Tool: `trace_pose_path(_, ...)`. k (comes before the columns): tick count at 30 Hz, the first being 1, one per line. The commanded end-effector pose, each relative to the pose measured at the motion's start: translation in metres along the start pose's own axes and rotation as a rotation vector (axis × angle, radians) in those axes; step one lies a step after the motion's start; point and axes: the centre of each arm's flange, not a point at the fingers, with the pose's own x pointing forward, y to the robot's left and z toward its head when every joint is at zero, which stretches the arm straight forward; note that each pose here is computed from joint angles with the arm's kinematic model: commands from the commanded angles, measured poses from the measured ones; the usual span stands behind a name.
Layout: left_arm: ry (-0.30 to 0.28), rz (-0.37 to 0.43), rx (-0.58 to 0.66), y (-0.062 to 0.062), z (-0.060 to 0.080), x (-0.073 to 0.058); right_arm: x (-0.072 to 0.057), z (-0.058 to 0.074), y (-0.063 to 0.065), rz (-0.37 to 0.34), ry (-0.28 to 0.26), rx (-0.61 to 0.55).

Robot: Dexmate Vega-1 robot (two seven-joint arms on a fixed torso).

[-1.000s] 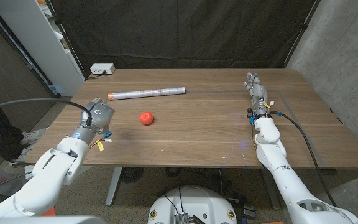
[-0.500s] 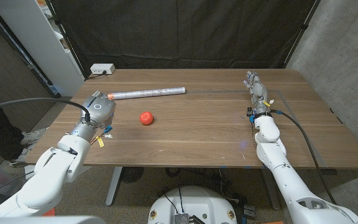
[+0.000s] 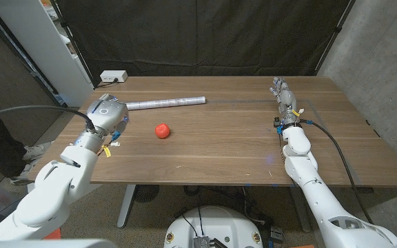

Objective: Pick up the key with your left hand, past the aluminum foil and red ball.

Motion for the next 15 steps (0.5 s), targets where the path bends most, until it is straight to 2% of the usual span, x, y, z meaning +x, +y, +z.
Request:
trace_pose_path(1,0.002,0.102,-0.115,0.016,-0.004,0.001,0.002,0.008,0.002,0.010,-0.014,-0.003)
trace_pose_path(11,-0.002,0.181,-0.174,0.022,-0.009,-0.003,-0.001,0.016,0.000,0.009,-0.023,-0.015)
trace_pose_path(15,0.005,0.227,-0.137,0.023,-0.009,-0.005,-0.002,0.018,0.002,0.009,-0.024,-0.019)
